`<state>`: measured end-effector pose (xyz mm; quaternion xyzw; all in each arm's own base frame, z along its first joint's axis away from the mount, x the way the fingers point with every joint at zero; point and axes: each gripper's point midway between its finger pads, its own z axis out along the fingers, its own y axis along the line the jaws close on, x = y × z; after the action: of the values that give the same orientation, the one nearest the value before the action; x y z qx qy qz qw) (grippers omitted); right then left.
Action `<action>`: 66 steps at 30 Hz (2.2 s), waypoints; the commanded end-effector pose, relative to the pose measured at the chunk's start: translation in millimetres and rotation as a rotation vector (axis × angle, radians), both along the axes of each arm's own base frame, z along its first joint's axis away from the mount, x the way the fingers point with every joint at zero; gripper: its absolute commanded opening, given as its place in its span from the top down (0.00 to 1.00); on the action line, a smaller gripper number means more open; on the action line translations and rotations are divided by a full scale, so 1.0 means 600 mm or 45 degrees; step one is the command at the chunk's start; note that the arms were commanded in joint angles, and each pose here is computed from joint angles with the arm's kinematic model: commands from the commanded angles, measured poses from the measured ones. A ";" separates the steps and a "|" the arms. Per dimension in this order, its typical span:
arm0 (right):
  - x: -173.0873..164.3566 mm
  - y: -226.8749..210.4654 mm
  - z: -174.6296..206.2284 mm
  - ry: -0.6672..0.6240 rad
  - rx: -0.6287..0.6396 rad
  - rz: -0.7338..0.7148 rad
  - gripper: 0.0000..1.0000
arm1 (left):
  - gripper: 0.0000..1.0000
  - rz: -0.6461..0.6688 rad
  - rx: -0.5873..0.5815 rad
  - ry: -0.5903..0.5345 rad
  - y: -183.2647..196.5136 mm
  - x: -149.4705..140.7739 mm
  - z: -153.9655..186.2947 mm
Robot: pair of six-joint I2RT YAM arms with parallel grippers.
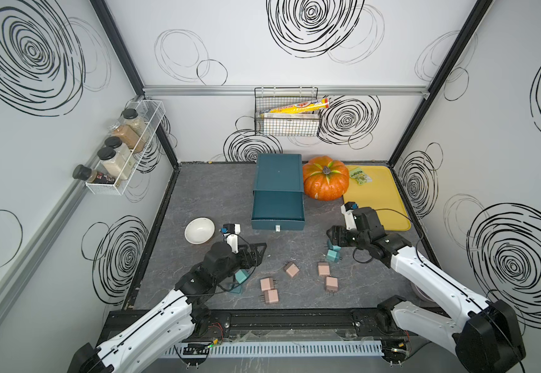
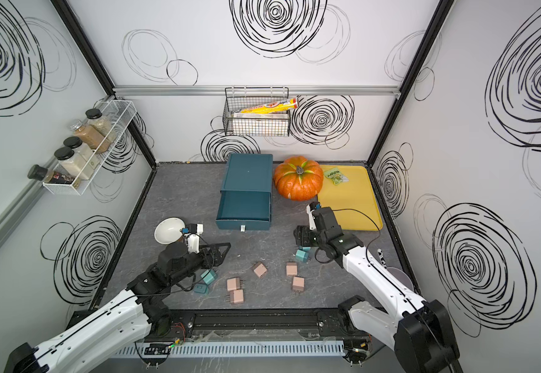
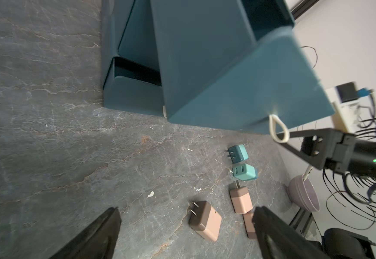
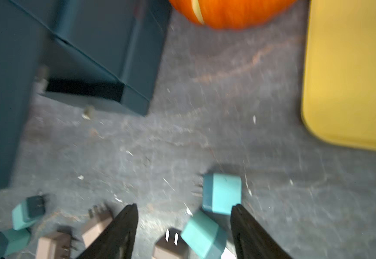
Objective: Place the plugs into the drawer by color
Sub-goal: Pick up the plug from the center of the board, then place the plug in the drawer.
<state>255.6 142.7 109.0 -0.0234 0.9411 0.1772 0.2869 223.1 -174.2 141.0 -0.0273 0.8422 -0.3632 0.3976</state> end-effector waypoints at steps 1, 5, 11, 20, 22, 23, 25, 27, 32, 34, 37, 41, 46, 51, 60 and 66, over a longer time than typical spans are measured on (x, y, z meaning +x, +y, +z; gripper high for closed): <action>-0.039 -0.014 -0.041 0.128 -0.085 -0.074 0.29 | 0.01 -0.087 0.008 -0.083 -0.014 -0.001 0.013; -0.059 0.001 -0.066 0.189 -0.187 -0.060 0.26 | 0.01 -0.073 0.014 -0.075 -0.009 -0.002 -0.002; -0.064 0.012 -0.087 0.188 -0.230 -0.058 0.28 | 0.01 -0.125 0.014 -0.039 -0.017 -0.014 -0.021; -0.065 0.002 -0.117 0.202 -0.376 -0.104 0.30 | 0.01 -0.116 0.016 -0.042 -0.013 -0.016 -0.023; -0.061 0.002 -0.122 0.207 -0.399 -0.107 0.31 | 0.01 -0.117 0.008 -0.045 -0.014 -0.015 -0.021; -0.061 0.002 -0.124 0.210 -0.406 -0.107 0.31 | 0.01 -0.117 0.008 -0.046 -0.014 -0.016 -0.021; -0.058 0.001 -0.127 0.206 -0.422 -0.105 0.35 | 0.01 -0.119 0.011 -0.043 -0.014 -0.016 -0.022; -0.054 0.003 -0.125 0.190 -0.424 -0.092 0.38 | 0.01 -0.120 0.015 -0.038 -0.013 -0.016 -0.025; -0.041 0.011 -0.113 0.130 -0.400 -0.080 0.36 | 0.01 -0.126 0.014 -0.037 -0.015 -0.017 -0.024; -0.036 0.012 -0.110 0.110 -0.402 -0.086 0.34 | 0.01 -0.130 0.012 -0.036 -0.016 -0.017 -0.024; -0.029 0.006 -0.111 0.097 -0.436 -0.108 0.36 | 0.01 -0.132 0.008 -0.041 -0.016 -0.018 -0.022; -0.024 -0.002 -0.109 0.077 -0.469 -0.128 0.42 | 0.01 -0.129 0.007 -0.046 -0.015 -0.018 -0.021; -0.021 0.011 -0.075 -0.007 -0.352 -0.111 0.50 | 0.01 -0.128 0.007 -0.046 -0.015 -0.018 -0.021; -0.016 0.042 0.010 -0.150 -0.178 -0.018 0.51 | 0.01 -0.139 -0.030 -0.065 -0.018 -0.020 -0.012; -0.004 0.104 0.209 -0.265 -0.073 0.221 0.49 | 0.01 -0.141 -0.065 -0.101 -0.019 -0.021 0.003; 0.019 0.191 0.293 -0.232 -0.002 0.442 0.51 | 0.01 -0.123 -0.027 -0.096 -0.021 -0.006 0.027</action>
<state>279.2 241.6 295.0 -0.1410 0.8828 0.2169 0.3922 208.9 -185.1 131.8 0.0204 0.8357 -0.3905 0.3855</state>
